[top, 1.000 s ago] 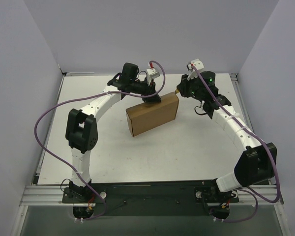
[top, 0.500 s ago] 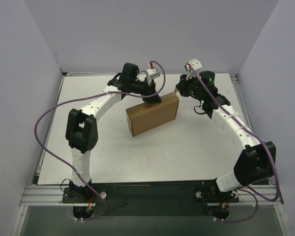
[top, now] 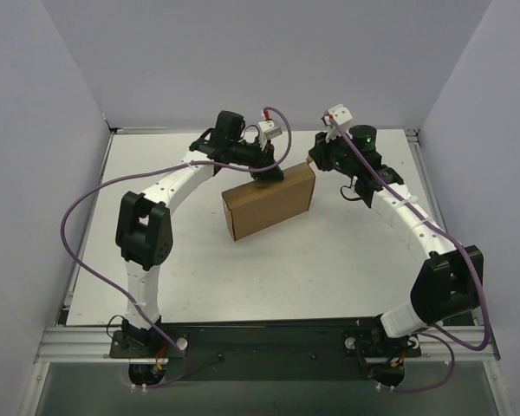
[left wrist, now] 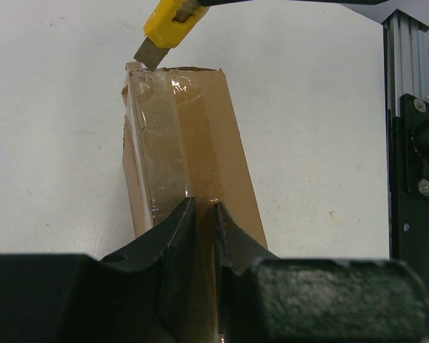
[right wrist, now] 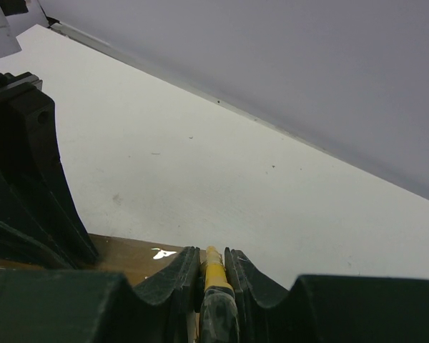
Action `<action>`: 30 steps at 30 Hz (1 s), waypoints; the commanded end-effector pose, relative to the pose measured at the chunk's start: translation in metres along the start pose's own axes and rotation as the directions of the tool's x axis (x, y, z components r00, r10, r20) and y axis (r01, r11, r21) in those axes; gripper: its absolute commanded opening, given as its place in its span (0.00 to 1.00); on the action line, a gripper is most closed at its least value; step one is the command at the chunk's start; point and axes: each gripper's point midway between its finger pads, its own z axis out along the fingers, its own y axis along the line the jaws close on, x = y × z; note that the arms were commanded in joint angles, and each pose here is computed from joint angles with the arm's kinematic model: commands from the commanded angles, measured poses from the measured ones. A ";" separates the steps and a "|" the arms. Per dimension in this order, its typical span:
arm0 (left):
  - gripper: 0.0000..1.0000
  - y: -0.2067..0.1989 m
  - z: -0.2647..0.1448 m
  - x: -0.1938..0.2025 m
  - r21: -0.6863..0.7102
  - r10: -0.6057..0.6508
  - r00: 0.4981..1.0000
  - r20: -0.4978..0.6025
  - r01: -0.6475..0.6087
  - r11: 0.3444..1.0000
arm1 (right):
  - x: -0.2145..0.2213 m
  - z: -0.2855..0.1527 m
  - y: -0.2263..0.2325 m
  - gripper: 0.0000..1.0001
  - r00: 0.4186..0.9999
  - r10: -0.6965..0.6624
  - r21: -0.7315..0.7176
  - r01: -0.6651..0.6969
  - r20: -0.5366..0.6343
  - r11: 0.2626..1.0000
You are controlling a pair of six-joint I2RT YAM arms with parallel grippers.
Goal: Unpack the express box
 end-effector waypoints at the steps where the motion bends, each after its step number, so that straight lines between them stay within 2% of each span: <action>1: 0.26 0.003 0.012 0.043 0.000 -0.120 0.987 -0.106 0.120 0.993 | -0.017 -0.004 0.002 0.00 0.998 -0.033 -0.013 0.033 0.048 0.999; 6: 0.25 0.003 0.013 0.044 0.001 -0.125 0.986 -0.108 0.126 0.992 | -0.041 -0.012 0.003 0.00 0.991 -0.034 -0.014 0.036 0.126 0.999; 13: 0.24 0.003 0.012 0.046 -0.003 -0.128 0.985 -0.111 0.129 0.992 | -0.038 -0.006 0.001 0.00 0.992 -0.046 -0.011 0.048 0.115 0.999; 18: 0.24 0.002 0.013 0.046 -0.003 -0.127 0.985 -0.113 0.128 0.992 | -0.050 -0.007 -0.003 0.00 0.986 -0.072 0.004 0.072 0.153 0.997; 30: 0.23 0.002 0.017 0.050 0.002 -0.130 0.984 -0.121 0.131 0.991 | -0.060 -0.012 -0.001 0.00 0.986 -0.039 -0.015 0.042 0.164 0.999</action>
